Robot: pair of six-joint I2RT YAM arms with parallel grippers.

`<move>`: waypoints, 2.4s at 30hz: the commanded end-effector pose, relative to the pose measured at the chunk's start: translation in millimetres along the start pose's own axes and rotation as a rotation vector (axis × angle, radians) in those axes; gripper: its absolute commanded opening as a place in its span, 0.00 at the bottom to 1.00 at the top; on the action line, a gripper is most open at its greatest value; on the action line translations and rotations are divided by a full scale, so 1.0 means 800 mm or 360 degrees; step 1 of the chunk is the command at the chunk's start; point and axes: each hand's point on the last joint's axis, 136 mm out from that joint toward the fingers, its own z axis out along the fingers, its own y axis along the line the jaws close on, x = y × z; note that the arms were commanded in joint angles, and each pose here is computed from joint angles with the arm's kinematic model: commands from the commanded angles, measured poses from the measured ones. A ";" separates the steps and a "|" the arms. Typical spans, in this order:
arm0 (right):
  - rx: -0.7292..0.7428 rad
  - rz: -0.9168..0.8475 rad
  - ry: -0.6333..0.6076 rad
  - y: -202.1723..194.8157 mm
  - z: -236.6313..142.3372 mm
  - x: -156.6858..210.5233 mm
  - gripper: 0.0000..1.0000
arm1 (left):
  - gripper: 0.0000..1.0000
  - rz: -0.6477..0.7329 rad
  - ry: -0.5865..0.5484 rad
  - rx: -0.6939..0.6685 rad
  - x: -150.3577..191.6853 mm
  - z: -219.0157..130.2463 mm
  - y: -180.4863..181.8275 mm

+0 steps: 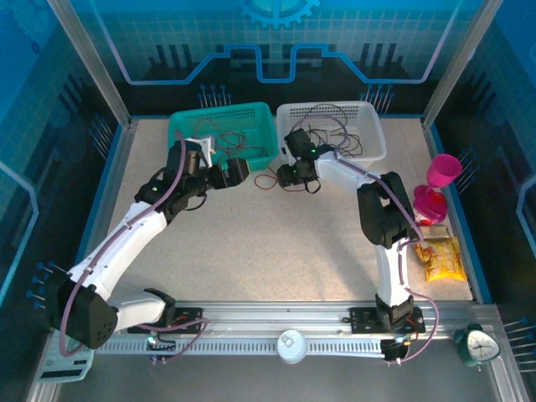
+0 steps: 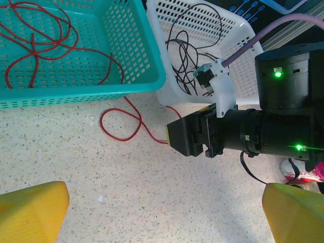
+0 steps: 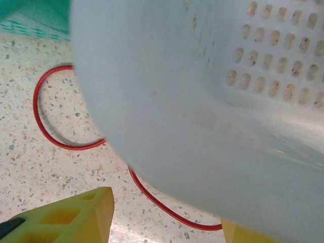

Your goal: Untangle the cables

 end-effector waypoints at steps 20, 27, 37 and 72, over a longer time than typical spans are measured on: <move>0.0164 -0.0220 0.0068 0.011 0.043 0.029 0.56 | 0.99 -0.0006 -0.0024 0.0044 0.001 -0.006 -0.006; 0.0156 -0.0222 0.0115 0.009 0.049 0.049 0.55 | 0.99 0.0008 -0.0036 0.0042 0.000 -0.008 -0.006; 0.0056 -0.0183 0.0060 0.019 0.017 0.064 0.54 | 0.99 0.0008 -0.0044 0.0047 -0.004 -0.007 -0.009; 0.0059 -0.0160 -0.0030 0.023 0.011 0.074 0.55 | 0.99 0.0000 -0.0060 0.0065 -0.010 -0.011 -0.014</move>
